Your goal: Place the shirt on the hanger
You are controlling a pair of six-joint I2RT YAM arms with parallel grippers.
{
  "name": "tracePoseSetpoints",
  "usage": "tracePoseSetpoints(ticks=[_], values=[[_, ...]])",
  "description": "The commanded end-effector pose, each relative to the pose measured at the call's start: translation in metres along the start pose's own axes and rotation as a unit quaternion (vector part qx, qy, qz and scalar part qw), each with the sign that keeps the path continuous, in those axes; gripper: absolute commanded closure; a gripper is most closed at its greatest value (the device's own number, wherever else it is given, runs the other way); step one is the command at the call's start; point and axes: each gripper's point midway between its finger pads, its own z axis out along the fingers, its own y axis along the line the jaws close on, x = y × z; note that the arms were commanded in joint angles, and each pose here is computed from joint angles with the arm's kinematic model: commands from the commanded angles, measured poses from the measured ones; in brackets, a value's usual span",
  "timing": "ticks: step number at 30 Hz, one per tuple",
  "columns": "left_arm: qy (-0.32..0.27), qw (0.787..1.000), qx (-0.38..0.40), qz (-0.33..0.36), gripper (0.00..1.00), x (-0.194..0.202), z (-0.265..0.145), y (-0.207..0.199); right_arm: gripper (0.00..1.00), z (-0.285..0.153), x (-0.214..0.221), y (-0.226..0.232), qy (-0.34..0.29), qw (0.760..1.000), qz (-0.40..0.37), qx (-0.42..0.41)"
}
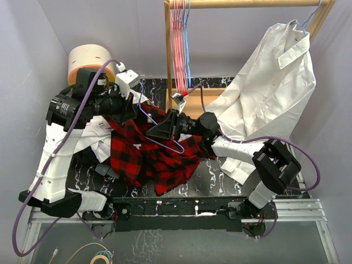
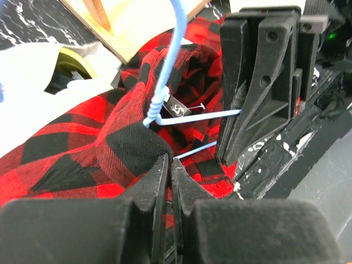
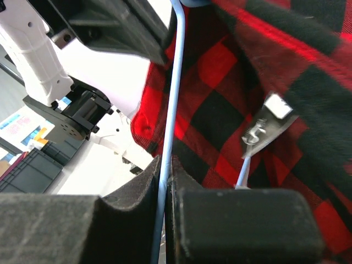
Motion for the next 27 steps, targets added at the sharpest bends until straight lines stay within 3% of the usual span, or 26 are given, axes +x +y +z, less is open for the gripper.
tracePoseSetpoints(ticks=[1,4,6,8,9,11,15,18,27], values=[[0.041,0.995,0.088,0.035,0.97,0.038,0.005,-0.027,0.92,0.006,-0.015,0.003,-0.039,0.999,-0.034,-0.017],[0.073,0.987,0.132,0.056,0.92,0.065,0.011,-0.036,0.92,0.003,-0.006,-0.005,-0.044,0.999,-0.015,-0.026],[0.083,0.984,0.141,0.069,0.83,0.074,0.011,-0.037,0.92,0.002,-0.001,-0.011,-0.047,0.998,-0.004,-0.03],[0.084,0.983,0.144,0.08,0.48,0.08,0.007,-0.039,0.92,0.003,0.0,-0.015,-0.047,0.998,0.0,-0.032],[0.083,0.982,0.149,0.082,0.36,0.082,0.005,-0.041,0.92,0.004,0.006,-0.024,-0.043,0.999,0.006,-0.027],[0.079,0.981,0.161,0.078,0.26,0.084,0.0,-0.045,0.92,0.005,0.009,-0.032,-0.039,0.999,0.008,-0.023],[0.021,0.993,0.093,0.073,0.22,0.062,-0.016,-0.019,0.92,0.008,0.014,-0.044,-0.034,0.999,0.007,-0.02],[0.008,0.997,0.025,0.072,0.22,0.058,-0.013,0.014,0.92,0.008,0.023,-0.053,-0.026,0.999,0.017,-0.023],[0.007,0.988,0.105,0.112,0.29,0.071,0.025,0.024,0.92,0.007,0.031,-0.057,-0.012,0.999,0.019,-0.032]])
